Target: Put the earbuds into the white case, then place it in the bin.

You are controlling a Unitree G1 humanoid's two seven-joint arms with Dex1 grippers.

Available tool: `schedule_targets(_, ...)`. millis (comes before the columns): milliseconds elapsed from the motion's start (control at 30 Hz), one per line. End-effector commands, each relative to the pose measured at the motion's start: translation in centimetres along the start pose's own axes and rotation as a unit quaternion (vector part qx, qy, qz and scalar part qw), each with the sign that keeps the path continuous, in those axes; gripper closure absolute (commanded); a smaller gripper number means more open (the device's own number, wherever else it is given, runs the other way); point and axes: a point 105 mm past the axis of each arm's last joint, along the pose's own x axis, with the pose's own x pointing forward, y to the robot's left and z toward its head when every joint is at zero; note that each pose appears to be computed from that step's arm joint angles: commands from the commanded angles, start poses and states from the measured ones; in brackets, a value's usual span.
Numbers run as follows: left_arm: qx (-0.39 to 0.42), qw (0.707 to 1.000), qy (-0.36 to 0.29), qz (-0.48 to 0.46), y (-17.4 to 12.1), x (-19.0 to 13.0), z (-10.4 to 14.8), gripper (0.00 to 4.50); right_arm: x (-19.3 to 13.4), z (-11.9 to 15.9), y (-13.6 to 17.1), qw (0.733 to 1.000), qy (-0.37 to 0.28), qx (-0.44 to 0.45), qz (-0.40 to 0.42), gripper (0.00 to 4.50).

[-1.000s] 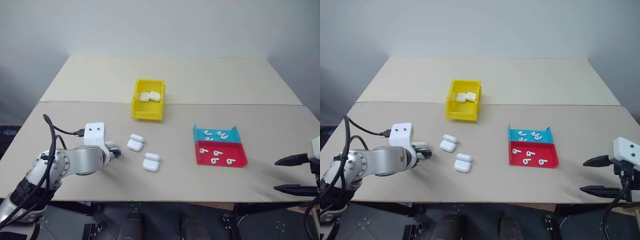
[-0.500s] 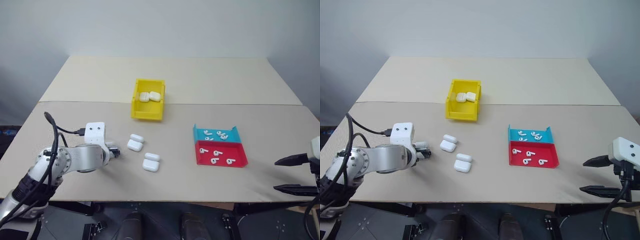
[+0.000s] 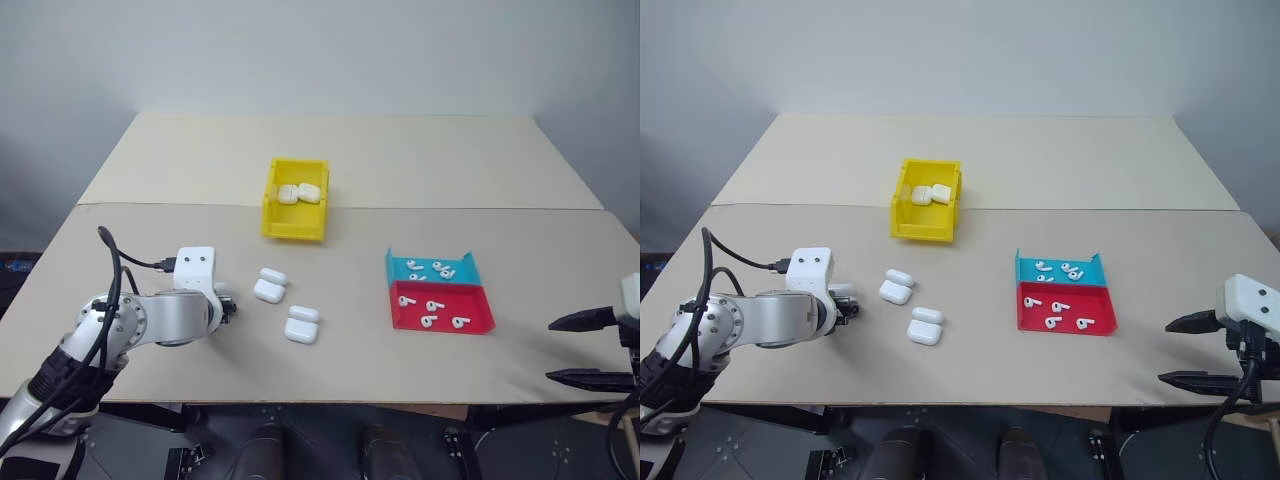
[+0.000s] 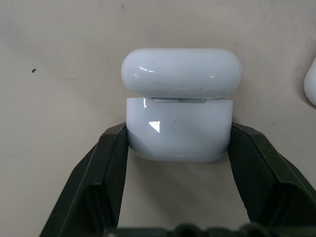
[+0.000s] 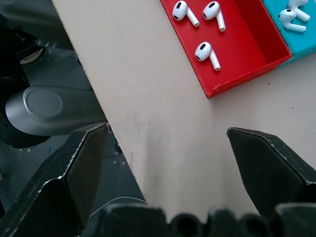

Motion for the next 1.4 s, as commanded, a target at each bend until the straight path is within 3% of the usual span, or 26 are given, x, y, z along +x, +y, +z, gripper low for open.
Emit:
schedule_targets(33, 0.016, 1.0, -0.016, 0.019, 0.8, -0.3, 0.4, 1.74, -0.3, 0.6, -0.1, 1.0, -0.01, -0.008, -0.009, 0.0)
schedule_targets(233, 0.037, 0.993, -0.109, 0.009, 1.5, -2.7, 3.3, 1.74, -0.5, 1.0, -0.5, 1.0, -0.01, -0.017, -0.017, 0.0)
schedule_targets(333, 0.083, 0.972, -0.206, -0.079, 0.5, -5.1, 5.2, 1.74, -0.9, 2.4, -0.9, 0.999, -0.019, -0.035, -0.026, 0.0)
schedule_targets(400, 0.107, 0.957, -0.233, -0.134, 0.0, -5.8, 5.2, 1.74, -1.1, 3.4, -1.1, 0.998, -0.025, -0.05, -0.034, 0.0)
schedule_targets(500, 0.165, 0.875, -0.388, -0.238, -2.2, -7.6, 5.7, 1.74, -0.8, 4.7, -1.7, 0.995, -0.005, -0.075, -0.061, 0.0)
schedule_targets(533, 0.191, 0.846, -0.413, -0.277, -3.0, -8.1, 5.2, 1.74, -0.7, 5.2, -1.6, 0.995, -0.003, -0.083, -0.059, 0.0)
schedule_targets(633, 0.226, 0.779, -0.45, -0.372, -4.6, -8.0, 3.8, 1.74, -0.4, 6.3, -1.0, 0.994, 0.022, -0.105, -0.036, 0.0)
schedule_targets(733, 0.243, 0.733, -0.479, -0.417, -5.7, -7.2, 3.1, 1.74, 0.3, 7.0, -0.7, 0.99, 0.057, -0.129, -0.015, 0.0)
schedule_targets(800, 0.209, 0.685, -0.53, -0.454, -6.8, -7.6, 3.2, 1.74, 0.9, 7.6, -0.2, 0.982, 0.084, -0.17, 0.01, 0.0)
schedule_targets(1000, 0.215, 0.565, -0.561, -0.566, -9.3, -7.9, 1.7, 1.74, 2.2, 8.9, 0.6, 0.958, 0.143, -0.242, 0.054, 0.0)
schedule_targets(1200, 0.198, 0.556, -0.543, -0.597, -10.2, -7.3, 0.6, 1.74, 4.1, 8.5, 0.2, 0.943, 0.179, -0.272, 0.07, 0.0)
schedule_targets(1400, 0.204, 0.518, -0.541, -0.631, -10.5, -7.4, -0.8, 1.74, 6.5, 7.8, -1.8, 0.93, 0.214, -0.289, 0.071, 0.0)
